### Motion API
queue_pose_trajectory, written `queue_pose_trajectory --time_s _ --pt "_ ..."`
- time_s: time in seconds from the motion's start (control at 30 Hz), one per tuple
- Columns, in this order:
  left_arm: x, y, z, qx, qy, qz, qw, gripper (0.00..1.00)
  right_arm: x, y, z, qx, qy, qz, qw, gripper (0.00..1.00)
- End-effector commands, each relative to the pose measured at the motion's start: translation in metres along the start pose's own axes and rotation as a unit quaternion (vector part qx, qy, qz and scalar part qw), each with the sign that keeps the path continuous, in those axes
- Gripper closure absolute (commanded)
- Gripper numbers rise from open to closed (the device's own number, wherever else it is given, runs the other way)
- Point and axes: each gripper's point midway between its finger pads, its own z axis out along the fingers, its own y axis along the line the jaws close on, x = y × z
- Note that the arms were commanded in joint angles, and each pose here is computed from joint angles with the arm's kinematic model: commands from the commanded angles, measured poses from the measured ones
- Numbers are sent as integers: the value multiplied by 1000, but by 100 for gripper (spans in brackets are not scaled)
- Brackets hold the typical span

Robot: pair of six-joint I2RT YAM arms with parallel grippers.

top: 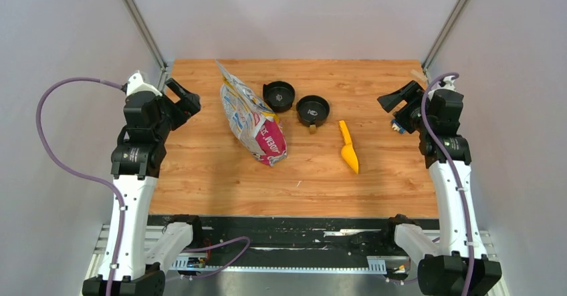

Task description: Serve the pet food

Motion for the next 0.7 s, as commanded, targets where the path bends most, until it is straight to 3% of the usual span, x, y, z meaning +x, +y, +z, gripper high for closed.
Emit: queue_pose_trajectory --time_s 0.0,0.13,0.3,0.53,0.67 --pt "1 15 3 -31 -11 6 999 0 18 12 17 -47 45 25 998 25" --pt "19 30 18 -49 2 23 999 0 41 30 42 -80 89 37 992 26" --pt "61 47 45 -68 78 38 994 0 95 83 89 -123 171 24 977 28" --pt "123 63 89 -100 194 -28 975 0 173 177 161 -207 278 0 938 31" --pt "132 77 109 -99 214 -66 970 0 213 198 203 -223 317 -5 922 34"
